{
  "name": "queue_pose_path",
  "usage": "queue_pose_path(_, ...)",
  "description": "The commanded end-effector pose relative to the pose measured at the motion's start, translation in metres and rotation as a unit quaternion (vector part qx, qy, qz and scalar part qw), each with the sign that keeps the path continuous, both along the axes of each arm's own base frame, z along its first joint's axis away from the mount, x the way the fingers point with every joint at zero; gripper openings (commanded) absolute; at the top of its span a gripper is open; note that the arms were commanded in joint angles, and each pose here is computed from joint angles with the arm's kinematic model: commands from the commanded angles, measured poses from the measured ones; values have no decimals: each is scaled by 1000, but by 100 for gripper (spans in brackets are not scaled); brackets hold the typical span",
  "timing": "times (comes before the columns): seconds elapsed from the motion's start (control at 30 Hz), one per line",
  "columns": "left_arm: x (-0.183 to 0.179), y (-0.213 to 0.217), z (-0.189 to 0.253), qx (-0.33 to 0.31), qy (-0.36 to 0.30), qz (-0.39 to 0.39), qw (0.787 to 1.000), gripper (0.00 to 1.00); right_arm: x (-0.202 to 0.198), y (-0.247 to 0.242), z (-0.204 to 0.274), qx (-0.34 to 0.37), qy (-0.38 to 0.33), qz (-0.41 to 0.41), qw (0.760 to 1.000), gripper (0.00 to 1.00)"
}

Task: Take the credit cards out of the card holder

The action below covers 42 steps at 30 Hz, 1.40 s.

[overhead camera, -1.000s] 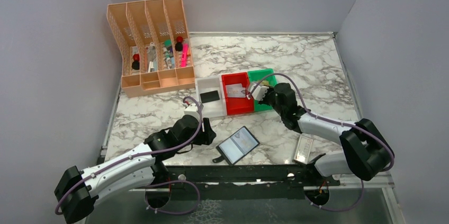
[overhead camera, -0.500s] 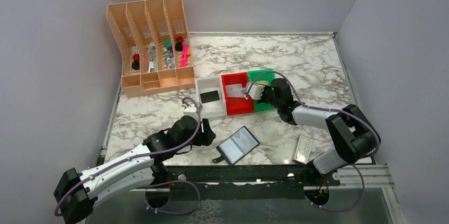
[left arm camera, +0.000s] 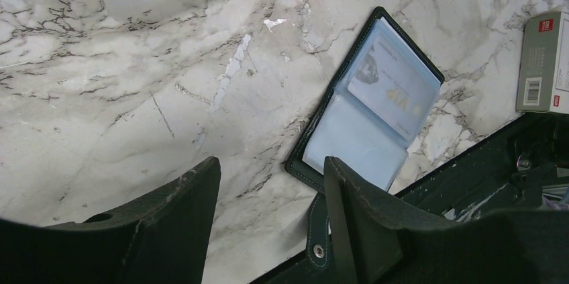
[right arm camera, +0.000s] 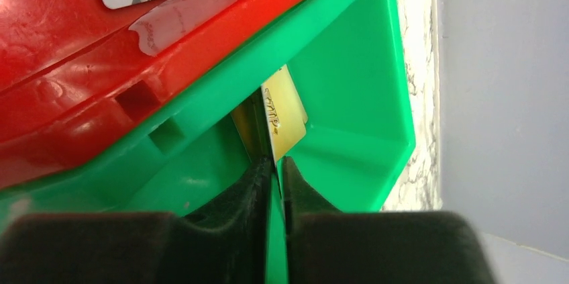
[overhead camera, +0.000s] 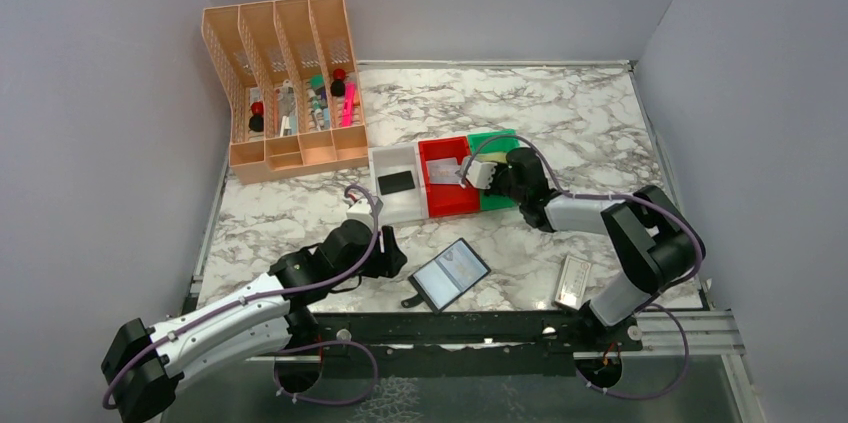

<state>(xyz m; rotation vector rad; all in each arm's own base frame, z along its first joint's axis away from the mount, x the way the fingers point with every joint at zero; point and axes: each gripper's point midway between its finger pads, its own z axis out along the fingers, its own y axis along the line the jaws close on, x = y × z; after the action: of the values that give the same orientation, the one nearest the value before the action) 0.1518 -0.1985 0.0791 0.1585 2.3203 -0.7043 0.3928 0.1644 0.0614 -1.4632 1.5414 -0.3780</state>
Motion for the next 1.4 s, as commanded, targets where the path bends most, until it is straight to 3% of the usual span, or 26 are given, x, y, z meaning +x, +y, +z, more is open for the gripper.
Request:
queue_pose_path(0.0,-4,-1,-1,-13,7,-3,1000,61,3,3,28,30,-10,-4,999,22)
queue_pose_path(0.1,-4,-2,-2,-13,9,-4,1000,61,-5,2,44,48,1,-11,999,32)
queue_pose_path(0.23,-5,-3,-2,-18,11,-5,1000,61,-11,4,81,112,-9,-34,993,37)
queue_pose_path(0.33,-6,-4,-2,-23,14,-5,1000,61,-22,5,108,194,0,-69,979,42)
queue_pose_path(0.4,-6,-5,-1,-28,15,-4,999,61,-35,10,122,277,33,-99,955,42)
queue_pose_path(0.47,-7,-6,-1,-30,18,-4,999,61,-53,19,130,394,93,-142,903,47)
queue_pose_path(0.53,-7,-5,-2,-33,19,-1,999,61,-79,36,126,501,205,-192,818,54)
queue_pose_path(0.63,-9,-3,-4,-35,22,3,999,61,-143,77,96,520,415,-167,728,54)
queue_pose_path(0.67,-9,-3,-5,-36,23,4,999,61,-162,84,82,511,466,-160,705,54)
queue_pose_path(0.7,-10,-2,-5,-39,25,6,999,61,-180,91,69,496,494,-161,696,54)
queue_pose_path(0.83,-15,-6,-2,-64,28,0,998,62,-220,92,16,433,503,-203,720,58)
queue_pose_path(1.13,-42,-38,10,-142,58,-94,984,61,-246,82,-31,379,539,-228,717,54)
queue_pose_path(1.37,-53,-39,-21,-114,106,-101,983,59,-251,88,-38,378,554,-226,706,40)
